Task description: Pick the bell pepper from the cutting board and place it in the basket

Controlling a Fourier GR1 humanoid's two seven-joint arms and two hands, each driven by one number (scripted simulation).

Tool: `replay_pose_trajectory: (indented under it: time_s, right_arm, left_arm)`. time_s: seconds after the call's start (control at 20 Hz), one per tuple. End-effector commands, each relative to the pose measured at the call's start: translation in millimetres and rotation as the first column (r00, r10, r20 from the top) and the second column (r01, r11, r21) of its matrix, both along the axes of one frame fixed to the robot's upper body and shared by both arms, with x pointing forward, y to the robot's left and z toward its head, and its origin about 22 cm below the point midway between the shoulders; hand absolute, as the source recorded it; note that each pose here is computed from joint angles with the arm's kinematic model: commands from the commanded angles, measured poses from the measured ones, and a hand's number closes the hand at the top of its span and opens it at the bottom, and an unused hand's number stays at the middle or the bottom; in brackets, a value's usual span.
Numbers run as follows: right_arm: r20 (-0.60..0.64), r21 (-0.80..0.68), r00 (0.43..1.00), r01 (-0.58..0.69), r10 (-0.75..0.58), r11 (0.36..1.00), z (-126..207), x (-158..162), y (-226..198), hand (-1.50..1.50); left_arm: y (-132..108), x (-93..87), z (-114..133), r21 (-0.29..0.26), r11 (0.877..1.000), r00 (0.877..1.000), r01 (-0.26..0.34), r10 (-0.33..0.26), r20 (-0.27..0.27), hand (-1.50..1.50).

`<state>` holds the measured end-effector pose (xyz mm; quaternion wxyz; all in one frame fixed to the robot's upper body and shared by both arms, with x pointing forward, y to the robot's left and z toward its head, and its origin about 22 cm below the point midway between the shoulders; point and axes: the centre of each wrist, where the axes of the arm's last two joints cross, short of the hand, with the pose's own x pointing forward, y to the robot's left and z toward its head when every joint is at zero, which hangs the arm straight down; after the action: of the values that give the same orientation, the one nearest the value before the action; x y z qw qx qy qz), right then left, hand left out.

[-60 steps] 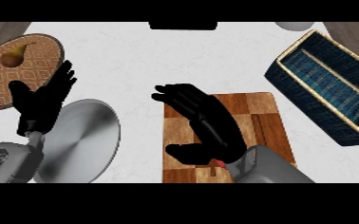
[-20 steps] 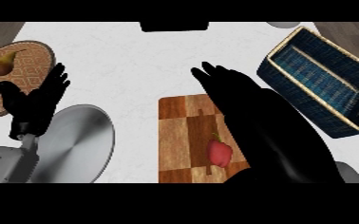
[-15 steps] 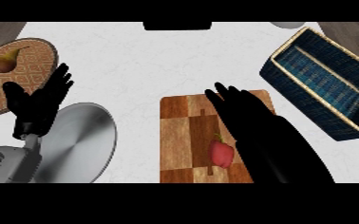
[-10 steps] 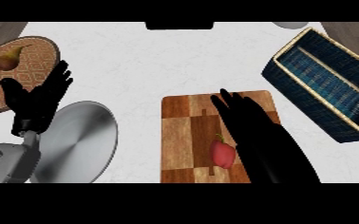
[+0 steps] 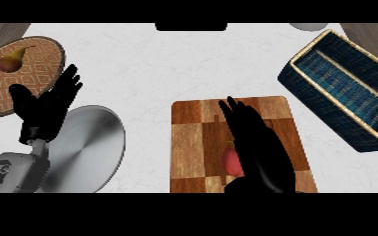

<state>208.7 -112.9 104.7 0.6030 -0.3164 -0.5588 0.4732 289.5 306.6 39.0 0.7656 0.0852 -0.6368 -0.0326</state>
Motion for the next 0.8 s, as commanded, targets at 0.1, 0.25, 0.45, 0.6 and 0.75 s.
replay_pose_trajectory:
  time_s: [0.1,0.25,0.45,0.6,0.75]
  right_arm:
    - [-0.085,-0.056,0.996,0.007,-0.011,0.998,-14,4,-4,-1.50]
    - [-0.103,-0.081,0.994,0.029,-0.038,0.996,-33,4,-10,-1.50]
    - [-0.085,-0.064,0.996,0.010,-0.016,0.998,-31,4,-26,-1.50]
    - [-0.086,-0.056,0.996,0.004,-0.009,0.998,-46,-3,-37,-1.50]
    - [-0.100,-0.020,0.995,-0.019,0.017,1.000,-35,-11,-28,-1.50]
  left_arm:
    - [1,5.7,-16,-0.009,1.000,1.000,-0.007,0.007,0.001,0.00]
    - [15,-9.2,9,0.011,1.000,1.000,-0.006,0.006,-0.005,0.00]
    - [16,-1.4,17,0.016,1.000,1.000,0.010,-0.010,-0.013,0.00]
    - [13,1.6,-6,-0.016,1.000,1.000,0.002,-0.002,0.001,0.00]
    - [5,1.4,-9,0.017,1.000,1.000,-0.021,0.021,0.015,0.00]
